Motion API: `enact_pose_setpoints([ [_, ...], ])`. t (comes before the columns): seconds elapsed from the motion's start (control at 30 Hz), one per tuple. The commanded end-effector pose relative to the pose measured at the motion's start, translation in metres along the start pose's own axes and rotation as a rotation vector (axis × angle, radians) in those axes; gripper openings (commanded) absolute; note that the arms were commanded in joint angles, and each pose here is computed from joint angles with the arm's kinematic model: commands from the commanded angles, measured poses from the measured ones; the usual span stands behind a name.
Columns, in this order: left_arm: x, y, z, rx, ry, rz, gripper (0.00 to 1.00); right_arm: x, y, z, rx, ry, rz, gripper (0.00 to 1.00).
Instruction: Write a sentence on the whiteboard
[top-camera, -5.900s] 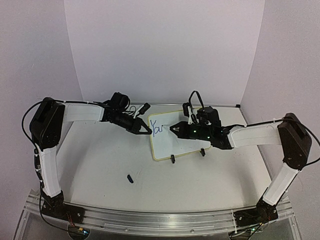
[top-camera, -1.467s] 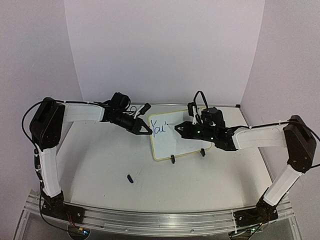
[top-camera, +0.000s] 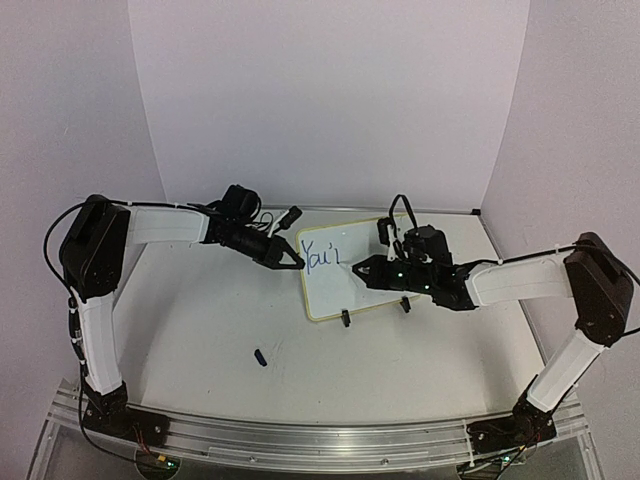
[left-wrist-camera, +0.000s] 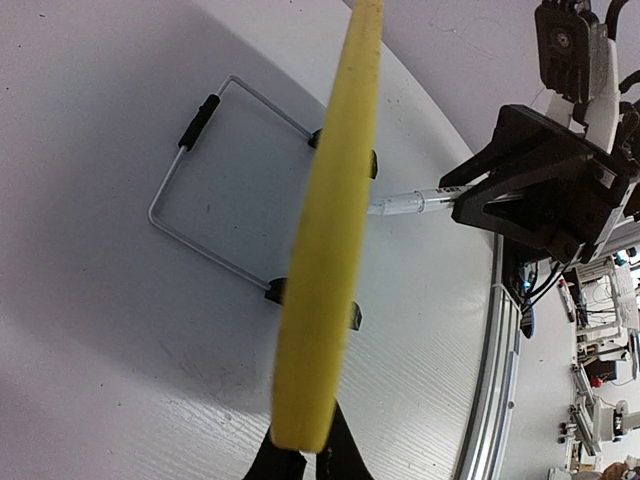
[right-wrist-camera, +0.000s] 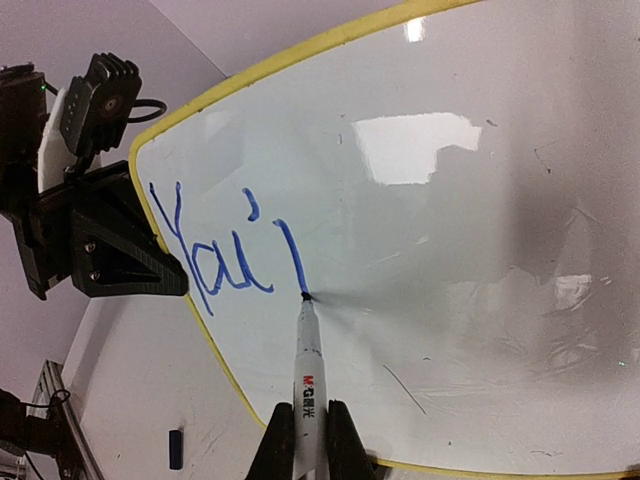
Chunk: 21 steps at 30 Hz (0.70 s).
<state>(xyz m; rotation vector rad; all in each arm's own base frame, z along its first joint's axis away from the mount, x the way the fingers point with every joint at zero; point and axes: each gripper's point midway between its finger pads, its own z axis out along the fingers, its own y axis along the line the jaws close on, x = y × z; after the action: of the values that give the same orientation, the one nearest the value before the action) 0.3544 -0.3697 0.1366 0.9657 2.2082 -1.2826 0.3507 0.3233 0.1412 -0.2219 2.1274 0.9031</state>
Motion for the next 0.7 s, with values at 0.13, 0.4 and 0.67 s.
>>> enact_pose_setpoints([
  [0.13,0.005,-0.002,0.008,0.002,0.029,0.013,0.00,-0.029,0.005,-0.005,0.009,-0.086,0.001,0.00],
  [0.4,0.005,-0.003,0.008,0.004,0.031,0.012,0.00,-0.037,0.010,-0.004,-0.004,-0.111,0.001,0.00],
  [0.67,0.005,-0.003,0.008,0.003,0.031,0.014,0.00,-0.043,0.015,-0.005,-0.020,-0.128,-0.004,0.00],
])
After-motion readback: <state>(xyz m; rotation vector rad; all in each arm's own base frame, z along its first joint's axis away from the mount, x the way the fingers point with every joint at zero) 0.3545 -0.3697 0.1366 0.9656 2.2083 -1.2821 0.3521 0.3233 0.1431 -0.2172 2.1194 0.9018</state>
